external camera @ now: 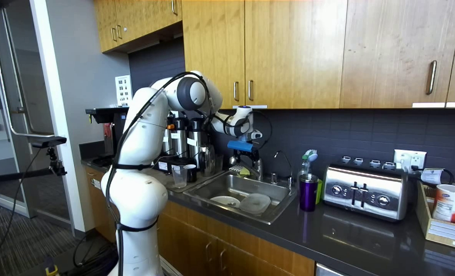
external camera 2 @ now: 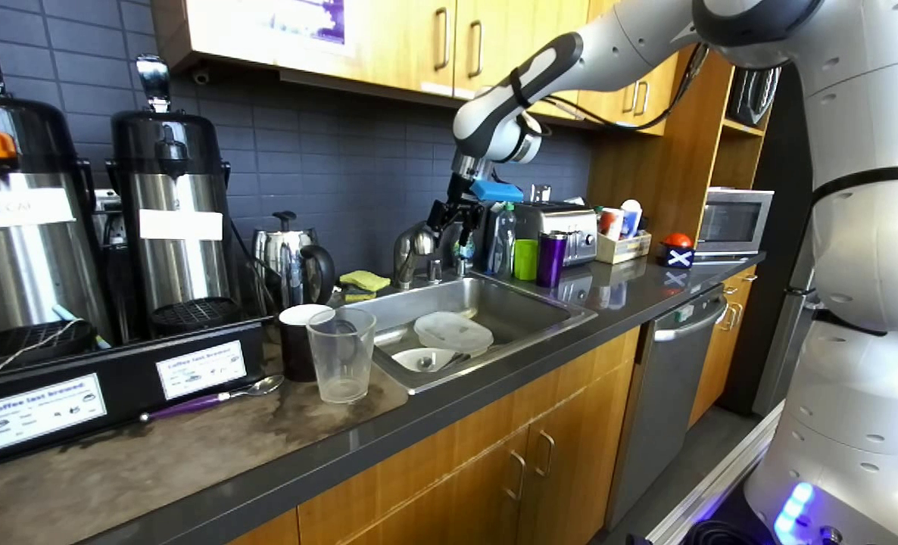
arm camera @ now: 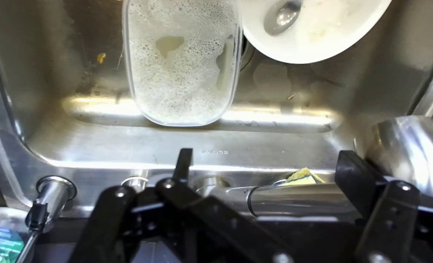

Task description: Move the faucet head to the left and then push the faucet handle upwards

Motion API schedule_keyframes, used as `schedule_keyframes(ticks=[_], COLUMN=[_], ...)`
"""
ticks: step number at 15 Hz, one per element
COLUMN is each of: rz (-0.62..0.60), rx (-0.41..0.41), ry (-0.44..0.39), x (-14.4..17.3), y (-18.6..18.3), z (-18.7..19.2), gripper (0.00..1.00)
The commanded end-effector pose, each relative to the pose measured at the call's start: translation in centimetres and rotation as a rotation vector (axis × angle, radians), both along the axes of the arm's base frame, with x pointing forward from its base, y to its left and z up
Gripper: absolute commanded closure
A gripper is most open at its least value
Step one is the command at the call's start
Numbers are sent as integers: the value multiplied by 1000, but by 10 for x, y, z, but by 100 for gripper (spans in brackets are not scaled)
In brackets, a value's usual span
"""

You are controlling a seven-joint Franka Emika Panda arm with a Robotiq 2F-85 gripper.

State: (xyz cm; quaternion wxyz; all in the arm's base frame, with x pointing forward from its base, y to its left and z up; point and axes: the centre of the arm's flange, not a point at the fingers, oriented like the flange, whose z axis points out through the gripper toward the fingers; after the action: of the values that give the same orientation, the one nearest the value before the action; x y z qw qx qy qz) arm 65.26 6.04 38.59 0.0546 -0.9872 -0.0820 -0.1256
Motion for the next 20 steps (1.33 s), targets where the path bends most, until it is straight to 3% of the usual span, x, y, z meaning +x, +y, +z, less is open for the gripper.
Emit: schedule_keyframes(ticks=[1, 11, 20], rz=[10, 60, 30], rx=[26, 43, 77], ry=[-18, -71, -147], x=[4, 19, 32], y=[17, 57, 63], z=[-3, -8, -7], gripper=[0, 0, 0])
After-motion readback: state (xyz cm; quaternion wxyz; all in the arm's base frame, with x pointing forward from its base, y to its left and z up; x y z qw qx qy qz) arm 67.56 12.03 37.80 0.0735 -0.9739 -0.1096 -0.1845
